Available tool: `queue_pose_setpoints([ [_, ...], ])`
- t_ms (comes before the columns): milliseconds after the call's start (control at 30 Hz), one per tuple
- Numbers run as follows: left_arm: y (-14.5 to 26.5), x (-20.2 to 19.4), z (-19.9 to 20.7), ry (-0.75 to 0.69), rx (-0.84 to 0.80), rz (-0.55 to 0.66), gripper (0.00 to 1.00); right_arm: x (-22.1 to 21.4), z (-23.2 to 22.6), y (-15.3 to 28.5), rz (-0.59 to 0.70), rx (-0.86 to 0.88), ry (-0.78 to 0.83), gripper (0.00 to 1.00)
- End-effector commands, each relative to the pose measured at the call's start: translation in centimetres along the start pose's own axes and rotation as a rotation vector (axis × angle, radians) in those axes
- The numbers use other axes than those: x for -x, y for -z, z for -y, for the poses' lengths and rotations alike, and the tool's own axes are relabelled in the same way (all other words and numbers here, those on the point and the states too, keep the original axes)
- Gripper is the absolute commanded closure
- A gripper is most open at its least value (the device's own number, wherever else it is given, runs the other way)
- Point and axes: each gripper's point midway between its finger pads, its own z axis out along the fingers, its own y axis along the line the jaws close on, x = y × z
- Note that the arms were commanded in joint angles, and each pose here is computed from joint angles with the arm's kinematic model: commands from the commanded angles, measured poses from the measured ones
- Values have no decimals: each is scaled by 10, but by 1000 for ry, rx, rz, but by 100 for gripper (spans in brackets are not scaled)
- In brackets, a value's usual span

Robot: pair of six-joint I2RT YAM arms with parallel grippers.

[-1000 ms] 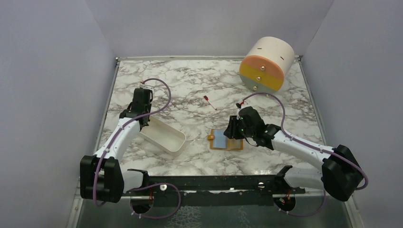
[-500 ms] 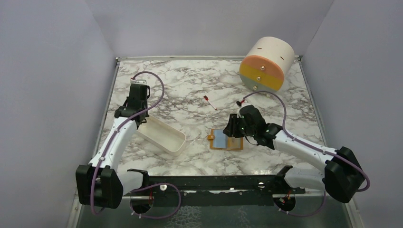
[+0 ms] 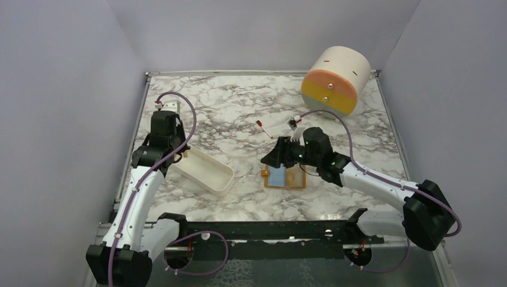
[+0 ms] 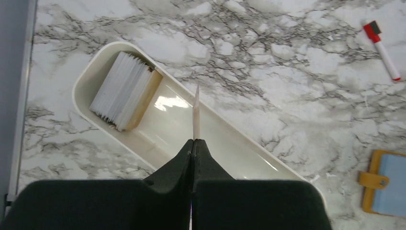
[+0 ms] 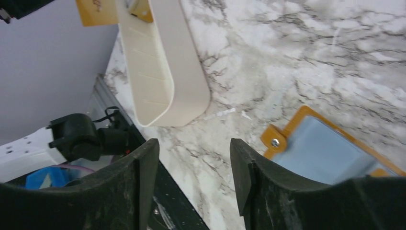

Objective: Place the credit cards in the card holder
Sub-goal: Pick up the credit card from the storage box.

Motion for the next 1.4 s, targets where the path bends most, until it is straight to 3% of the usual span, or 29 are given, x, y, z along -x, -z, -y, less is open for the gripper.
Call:
queue_pose_setpoints([
  [0,25,9,41,81,-238,17,100,21,-59,-10,34,266,-14,39],
  [133,39,9,64,114,-378,17,100,24,-89,-29,20,366,-27,32],
  [433,74,6,116,242,-718,-22,100,35,-128,-49,27,537,-37,28],
  [633,82,6,133,319,-835,-41,100,27,-128,-61,-15,556,-69,22],
  [933,92,1,153,431,-1007,-93,100,21,-130,-61,-34,600,-87,25],
  [1000,92,0,153,432,-1007,-91,100,19,-129,-61,-34,602,-96,32],
  [1100,87,-5,152,442,-991,-103,100,19,-125,-58,-16,589,-122,53],
  [1233,78,-12,150,458,-964,-119,100,16,-118,-54,-4,560,-151,91],
  [1267,76,-13,149,458,-955,-119,96,15,-116,-53,-1,551,-152,97],
  [1367,71,-15,148,441,-932,-124,63,13,-112,-48,15,528,-124,99],
])
